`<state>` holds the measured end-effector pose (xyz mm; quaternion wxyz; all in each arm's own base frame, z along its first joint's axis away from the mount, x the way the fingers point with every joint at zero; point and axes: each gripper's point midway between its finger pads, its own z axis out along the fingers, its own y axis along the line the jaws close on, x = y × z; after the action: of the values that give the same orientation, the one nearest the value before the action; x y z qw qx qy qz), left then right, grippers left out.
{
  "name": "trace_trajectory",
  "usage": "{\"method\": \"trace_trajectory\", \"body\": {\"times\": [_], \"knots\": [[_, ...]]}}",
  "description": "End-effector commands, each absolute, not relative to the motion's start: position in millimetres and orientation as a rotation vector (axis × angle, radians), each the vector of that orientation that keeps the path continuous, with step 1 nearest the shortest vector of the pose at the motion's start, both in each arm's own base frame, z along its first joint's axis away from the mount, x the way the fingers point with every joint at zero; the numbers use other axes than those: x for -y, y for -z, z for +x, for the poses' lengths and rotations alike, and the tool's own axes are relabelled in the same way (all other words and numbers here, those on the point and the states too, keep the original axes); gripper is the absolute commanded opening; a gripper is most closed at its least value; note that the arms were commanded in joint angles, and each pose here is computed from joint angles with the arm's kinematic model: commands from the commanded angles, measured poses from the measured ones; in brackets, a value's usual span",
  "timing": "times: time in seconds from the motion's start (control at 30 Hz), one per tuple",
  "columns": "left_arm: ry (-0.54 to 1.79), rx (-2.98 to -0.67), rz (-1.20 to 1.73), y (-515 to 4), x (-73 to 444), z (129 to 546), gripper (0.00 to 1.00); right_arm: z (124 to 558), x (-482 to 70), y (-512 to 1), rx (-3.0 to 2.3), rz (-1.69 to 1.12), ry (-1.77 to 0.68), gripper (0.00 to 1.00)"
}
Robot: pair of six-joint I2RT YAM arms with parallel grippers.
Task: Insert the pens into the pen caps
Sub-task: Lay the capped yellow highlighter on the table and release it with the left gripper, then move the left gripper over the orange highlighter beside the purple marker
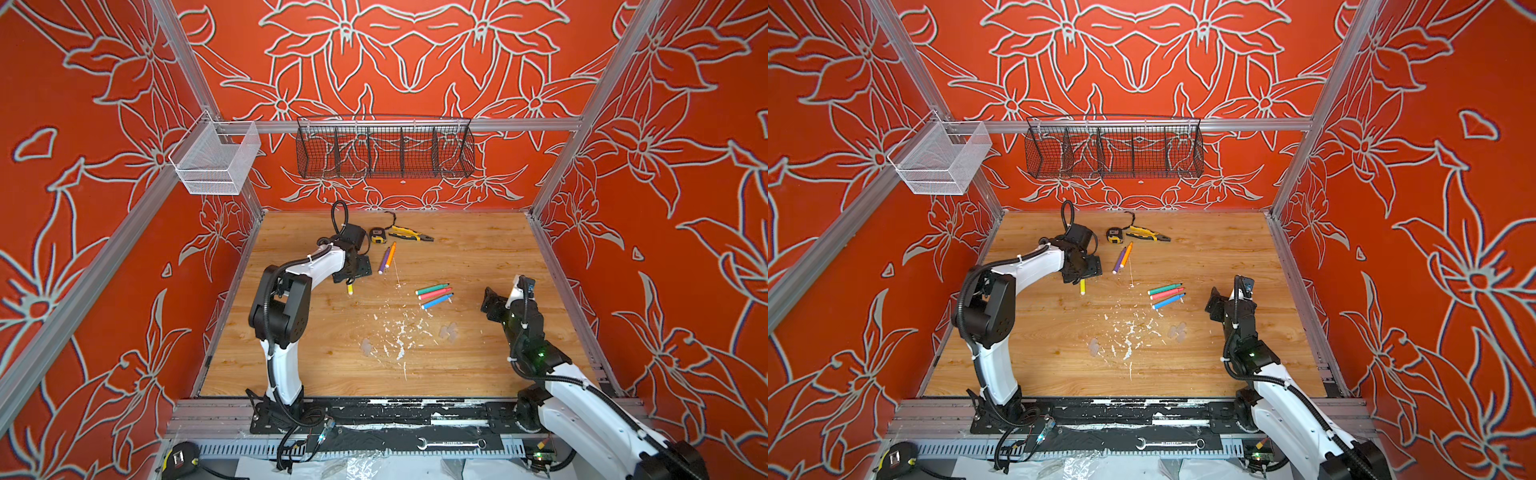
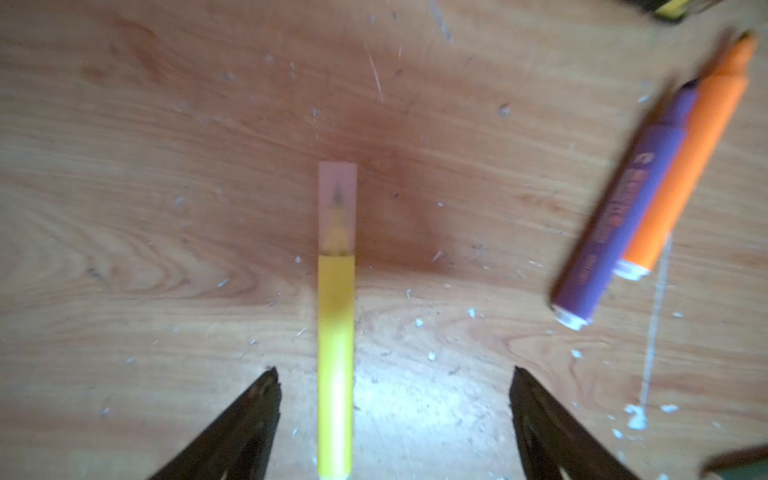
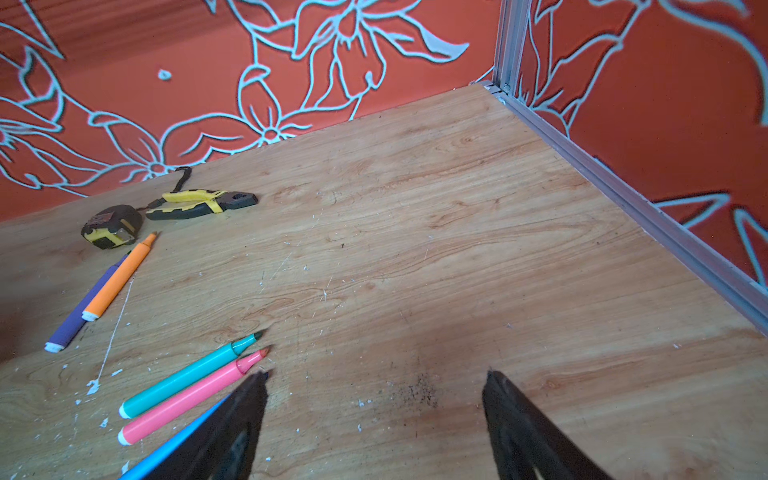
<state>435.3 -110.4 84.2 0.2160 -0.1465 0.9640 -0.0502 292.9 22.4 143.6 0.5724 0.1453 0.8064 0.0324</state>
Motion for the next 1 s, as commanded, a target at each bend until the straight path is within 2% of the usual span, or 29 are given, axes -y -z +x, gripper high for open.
{"method": "trace_trajectory", "body": {"times": [0.0, 0.07, 0.13, 0.2, 0.23, 0.3, 0.33, 0.47, 0.63, 0.8, 0.9, 0.97], "knots": [[0.146, -2.530, -0.487, -159.5, 96.5, 430.6, 0.86, 294.4, -21.4, -149.6, -1.870, 0.355, -0.088, 0.83], [0.125, -2.457, -0.552, -195.2, 85.3, 424.0, 0.89, 294.2, -20.3, -149.7, -1.868, 0.361, -0.084, 0.83], [0.139, -2.363, -0.590, -229.6, 77.0, 417.7, 0.98, 294.7, -20.7, -149.5, -1.870, 0.360, -0.085, 0.83], [0.182, -2.228, -0.601, -249.5, 71.0, 415.6, 1.00, 295.7, -21.0, -148.8, -1.876, 0.359, -0.082, 0.83], [0.218, -2.141, -0.610, -255.6, 68.3, 414.5, 0.96, 296.4, -21.8, -148.2, -1.881, 0.355, -0.082, 0.83], [0.318, -2.024, -0.552, -259.7, 74.1, 412.8, 0.96, 298.0, -23.0, -148.2, -1.886, 0.351, -0.083, 0.83], [0.376, -2.019, -0.472, -257.5, 83.8, 409.1, 1.00, 298.6, -23.2, -147.8, -1.890, 0.350, -0.081, 0.83], [0.463, -2.085, -0.406, -245.0, 99.8, 399.3, 0.98, 298.3, -23.0, -147.1, -1.892, 0.353, -0.082, 0.83], [0.314, -2.179, -0.502, -224.3, 83.8, 406.0, 0.99, 296.6, -22.9, -148.0, -1.884, 0.351, -0.087, 0.83], [0.197, -2.252, -0.567, -209.8, 75.0, 416.1, 0.87, 296.6, -25.1, -148.1, -1.886, 0.338, -0.097, 0.83], [0.054, -2.277, -0.686, -191.7, 51.5, 416.1, 0.87, 296.4, -23.8, -149.2, -1.880, 0.347, -0.094, 0.83], [0.060, -2.296, -0.705, -185.6, 47.9, 420.2, 0.81, 296.4, -22.9, -148.6, -1.881, 0.353, -0.090, 0.83]]}}
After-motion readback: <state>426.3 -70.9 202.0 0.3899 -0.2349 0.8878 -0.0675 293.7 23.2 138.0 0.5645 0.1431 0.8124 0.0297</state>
